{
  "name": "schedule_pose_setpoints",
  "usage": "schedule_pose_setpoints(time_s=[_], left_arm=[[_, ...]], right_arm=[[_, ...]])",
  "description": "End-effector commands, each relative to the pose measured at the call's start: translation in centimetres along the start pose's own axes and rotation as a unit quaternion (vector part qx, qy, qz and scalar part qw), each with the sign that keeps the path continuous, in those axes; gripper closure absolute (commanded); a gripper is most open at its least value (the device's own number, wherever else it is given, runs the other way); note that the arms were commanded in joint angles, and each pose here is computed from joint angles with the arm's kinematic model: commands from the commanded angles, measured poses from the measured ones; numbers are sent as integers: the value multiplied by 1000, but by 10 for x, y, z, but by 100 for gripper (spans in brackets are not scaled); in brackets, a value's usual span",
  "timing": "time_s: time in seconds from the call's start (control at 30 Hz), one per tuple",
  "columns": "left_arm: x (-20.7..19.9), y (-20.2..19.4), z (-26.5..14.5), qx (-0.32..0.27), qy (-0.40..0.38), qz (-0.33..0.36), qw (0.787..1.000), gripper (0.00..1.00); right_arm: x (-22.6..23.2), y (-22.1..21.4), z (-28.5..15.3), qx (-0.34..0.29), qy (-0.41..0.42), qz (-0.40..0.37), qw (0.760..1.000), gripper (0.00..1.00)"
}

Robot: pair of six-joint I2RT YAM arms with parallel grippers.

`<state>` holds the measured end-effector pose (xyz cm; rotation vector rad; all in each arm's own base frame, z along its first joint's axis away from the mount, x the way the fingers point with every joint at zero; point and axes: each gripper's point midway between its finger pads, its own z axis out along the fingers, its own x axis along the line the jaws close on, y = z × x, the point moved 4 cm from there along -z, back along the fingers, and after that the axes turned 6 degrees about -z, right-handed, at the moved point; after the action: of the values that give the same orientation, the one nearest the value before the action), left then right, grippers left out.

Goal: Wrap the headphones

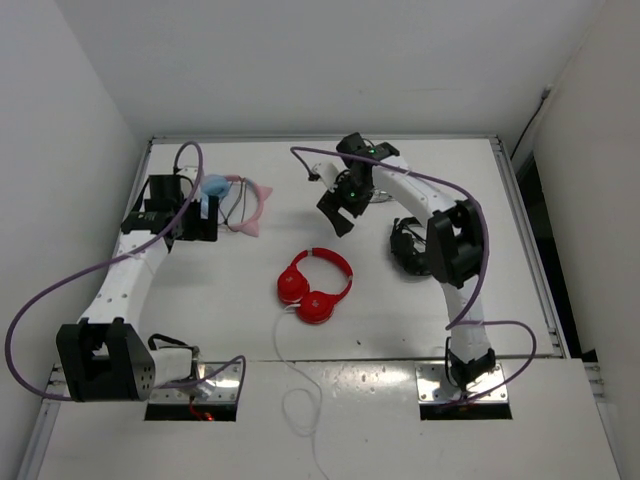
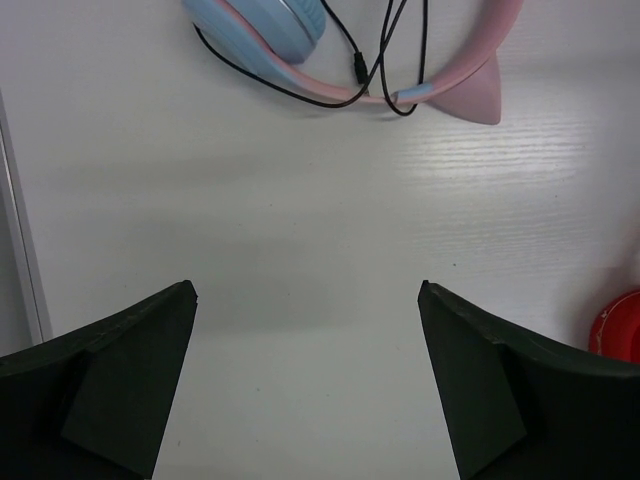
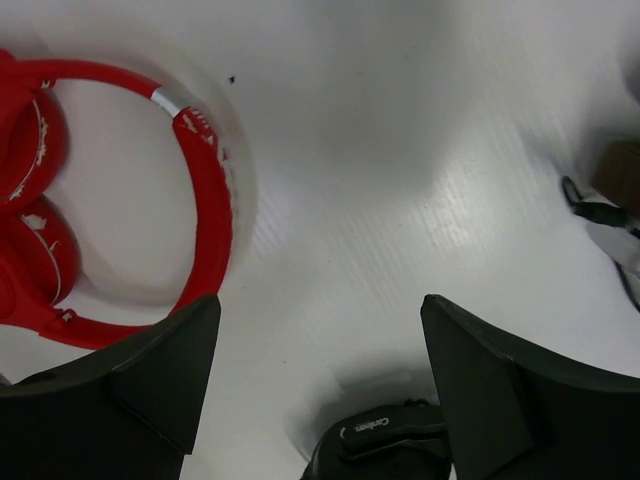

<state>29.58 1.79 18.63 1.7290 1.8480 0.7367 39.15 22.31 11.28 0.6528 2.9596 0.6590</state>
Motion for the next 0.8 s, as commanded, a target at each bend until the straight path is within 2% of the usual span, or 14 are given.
schedule_pose_setpoints(time_s=[0.0,0.33,0.4,0.43,0.5,0.53,0.6,0.67,0.7,0.77], left_arm=[[6,-1,-5,-9,6,-3,1000,0],[9,-4,3,-17,3,-5,1000,0],[12,-2,3,-22,7,-13,1000,0],[10,-2,3,-22,1,-13,1000,0],[9,-4,6,-18,-5,-13,1000,0],[12,-4,5,-18,-2,-17,1000,0],[11,-5,8,-13,-7,-17,1000,0],[9,-3,8,-18,-12,-21,1000,0],[9,-5,11,-12,-12,-21,1000,0],[9,-6,12,-12,-12,-21,1000,0]], right_arm=[[18,7,0,16,23,-30,999,19],[46,-7,21,64,53,-30,996,20],[42,-9,26,68,36,-20,997,20],[42,-11,28,68,35,-13,997,17],[38,-10,31,60,27,4,998,4],[38,-9,28,56,25,3,998,1],[29,-4,17,45,-4,5,999,1],[23,5,7,29,-67,-18,997,1],[14,15,2,0,-104,-18,994,1],[19,13,0,-10,-140,-19,990,1]])
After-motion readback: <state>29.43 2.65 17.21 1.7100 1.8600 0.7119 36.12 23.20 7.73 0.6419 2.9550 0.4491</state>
